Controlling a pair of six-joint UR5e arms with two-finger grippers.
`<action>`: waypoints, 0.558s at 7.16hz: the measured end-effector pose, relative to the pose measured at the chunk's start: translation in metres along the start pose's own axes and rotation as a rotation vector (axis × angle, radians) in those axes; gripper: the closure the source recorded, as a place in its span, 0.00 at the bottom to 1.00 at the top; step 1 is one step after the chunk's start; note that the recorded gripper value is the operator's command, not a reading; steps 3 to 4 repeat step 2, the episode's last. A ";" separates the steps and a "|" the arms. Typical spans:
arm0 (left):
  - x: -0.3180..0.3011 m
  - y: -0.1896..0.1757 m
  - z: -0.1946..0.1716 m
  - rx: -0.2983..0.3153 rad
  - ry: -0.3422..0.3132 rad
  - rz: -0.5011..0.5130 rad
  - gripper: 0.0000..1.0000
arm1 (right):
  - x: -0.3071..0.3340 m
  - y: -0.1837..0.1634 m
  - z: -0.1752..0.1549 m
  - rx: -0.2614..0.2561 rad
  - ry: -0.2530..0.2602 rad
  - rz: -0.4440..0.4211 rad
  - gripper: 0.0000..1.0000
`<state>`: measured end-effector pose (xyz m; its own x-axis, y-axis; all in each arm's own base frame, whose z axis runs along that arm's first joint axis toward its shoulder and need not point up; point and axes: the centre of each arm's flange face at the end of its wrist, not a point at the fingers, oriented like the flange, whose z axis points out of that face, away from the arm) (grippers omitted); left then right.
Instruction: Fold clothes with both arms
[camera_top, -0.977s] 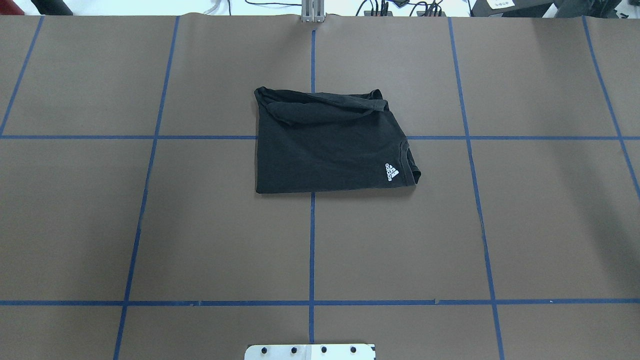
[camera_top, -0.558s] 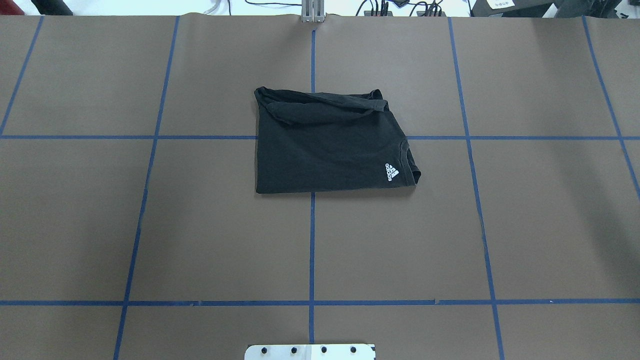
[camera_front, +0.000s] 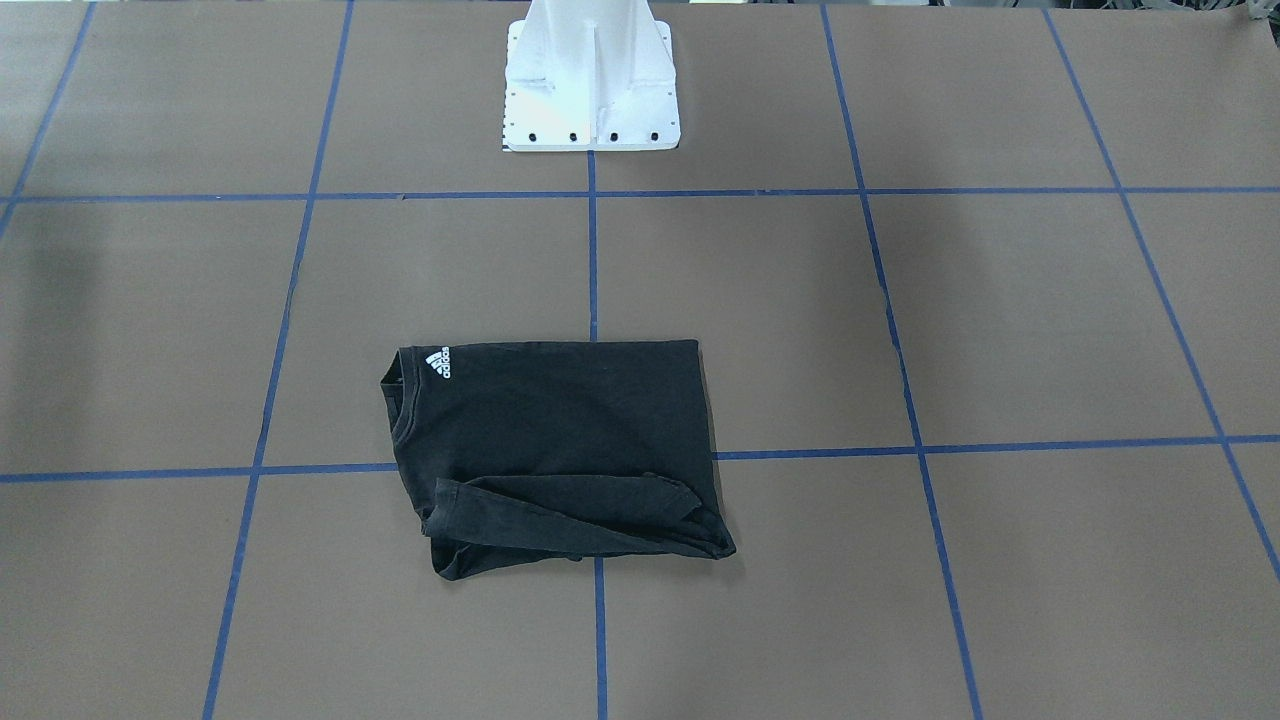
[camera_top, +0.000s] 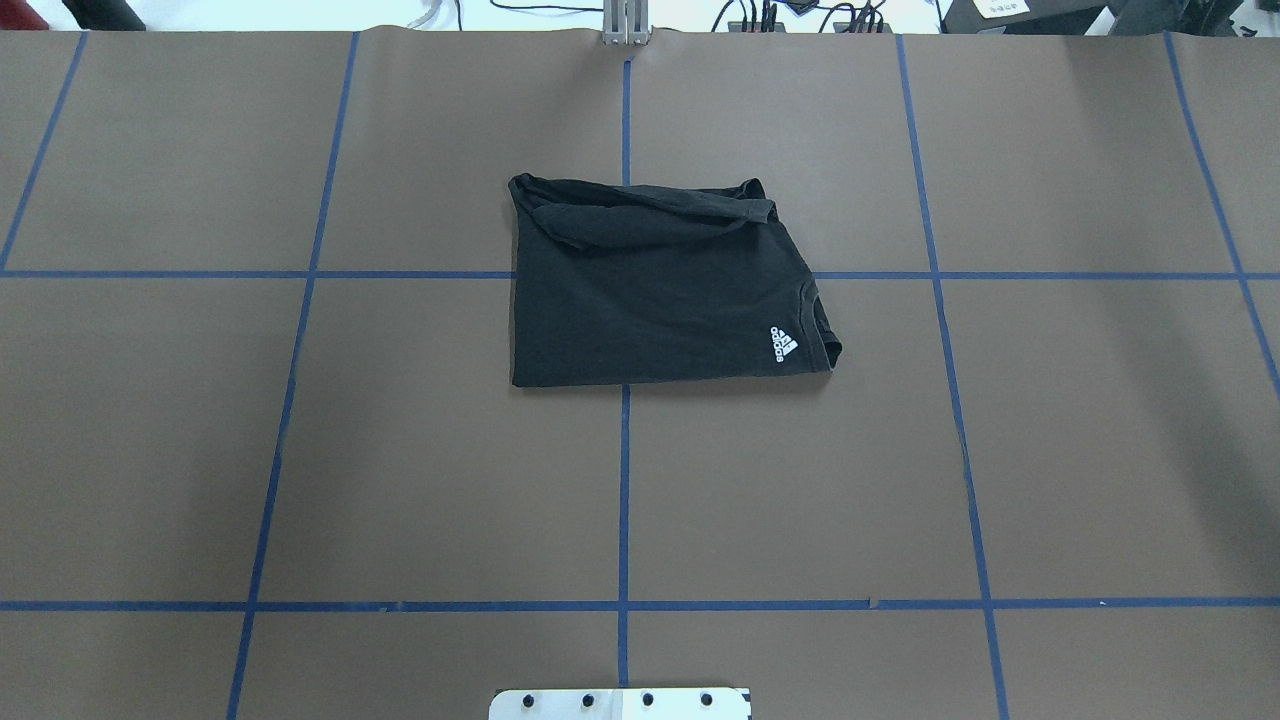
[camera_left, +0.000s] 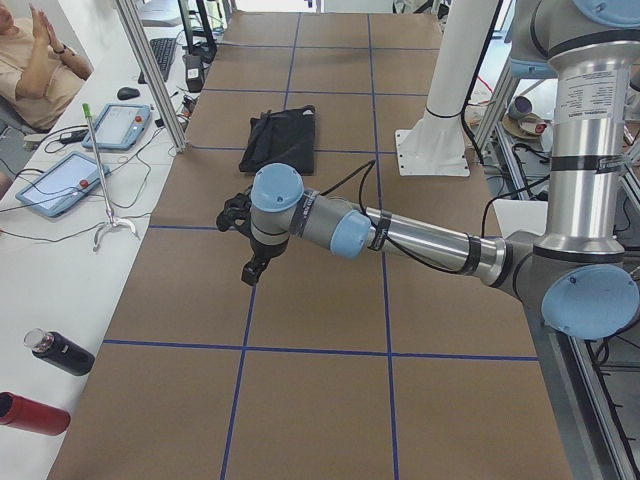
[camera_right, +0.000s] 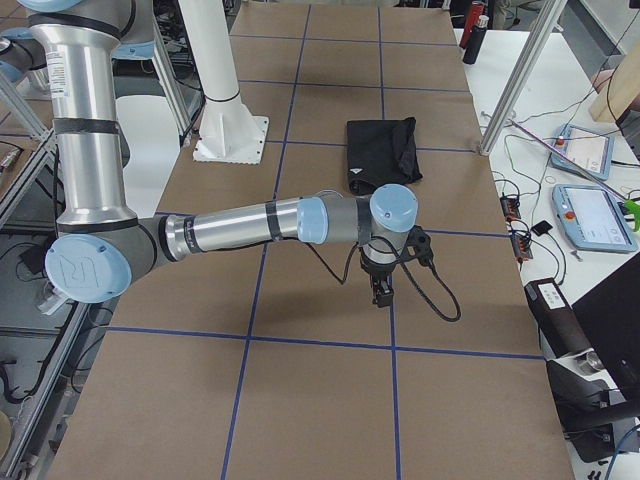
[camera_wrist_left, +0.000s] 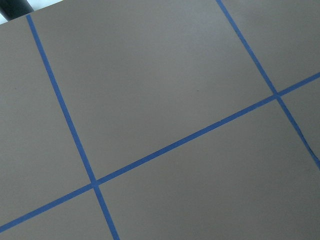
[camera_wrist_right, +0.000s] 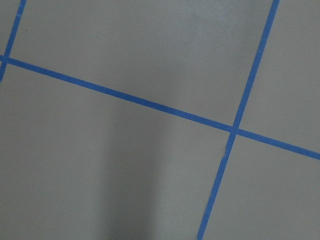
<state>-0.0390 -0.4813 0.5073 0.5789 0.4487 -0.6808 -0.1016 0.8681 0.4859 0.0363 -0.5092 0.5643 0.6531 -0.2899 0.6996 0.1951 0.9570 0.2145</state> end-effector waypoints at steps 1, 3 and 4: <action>0.001 0.000 -0.001 0.002 0.005 0.002 0.01 | 0.000 0.000 0.000 -0.001 0.001 0.001 0.00; 0.002 0.000 -0.001 0.003 0.007 0.003 0.01 | 0.001 0.001 0.001 -0.002 0.002 0.002 0.00; 0.002 0.000 -0.001 0.003 0.007 0.003 0.01 | 0.001 0.001 0.001 -0.002 0.002 0.002 0.00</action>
